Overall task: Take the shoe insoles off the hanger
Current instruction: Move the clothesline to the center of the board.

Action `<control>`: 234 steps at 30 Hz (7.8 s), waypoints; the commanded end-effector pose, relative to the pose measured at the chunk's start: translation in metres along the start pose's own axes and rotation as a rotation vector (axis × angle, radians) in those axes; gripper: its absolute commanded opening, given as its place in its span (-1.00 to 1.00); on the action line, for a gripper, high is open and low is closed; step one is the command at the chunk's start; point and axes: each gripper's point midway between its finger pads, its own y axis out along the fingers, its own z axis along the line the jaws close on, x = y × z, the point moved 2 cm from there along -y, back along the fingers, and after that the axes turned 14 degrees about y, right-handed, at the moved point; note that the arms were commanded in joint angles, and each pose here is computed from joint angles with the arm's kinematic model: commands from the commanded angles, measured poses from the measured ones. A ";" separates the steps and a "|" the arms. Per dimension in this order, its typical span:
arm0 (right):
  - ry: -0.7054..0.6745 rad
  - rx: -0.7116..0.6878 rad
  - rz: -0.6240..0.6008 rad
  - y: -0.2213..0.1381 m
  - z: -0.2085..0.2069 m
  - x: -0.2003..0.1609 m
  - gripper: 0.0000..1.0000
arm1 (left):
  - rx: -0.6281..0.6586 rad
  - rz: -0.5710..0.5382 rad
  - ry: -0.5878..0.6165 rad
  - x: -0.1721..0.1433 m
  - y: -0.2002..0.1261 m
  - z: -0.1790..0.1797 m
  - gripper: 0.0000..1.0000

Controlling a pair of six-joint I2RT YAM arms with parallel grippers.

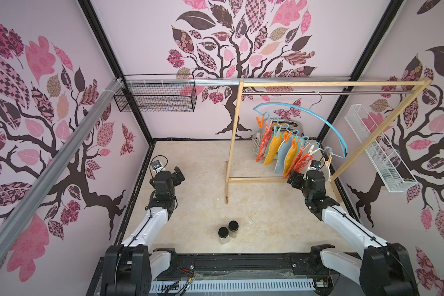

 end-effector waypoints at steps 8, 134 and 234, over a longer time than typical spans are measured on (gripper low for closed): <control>0.108 0.259 0.359 -0.072 0.019 -0.064 0.68 | -0.366 0.137 0.075 0.001 -0.037 -0.091 0.78; -0.074 0.919 0.720 -0.164 0.096 -0.142 0.42 | -0.153 0.172 0.076 0.084 0.091 -0.097 -0.91; -0.011 0.472 0.368 -0.089 0.058 -0.084 0.50 | -0.353 0.393 -0.029 0.025 -0.022 -0.086 0.19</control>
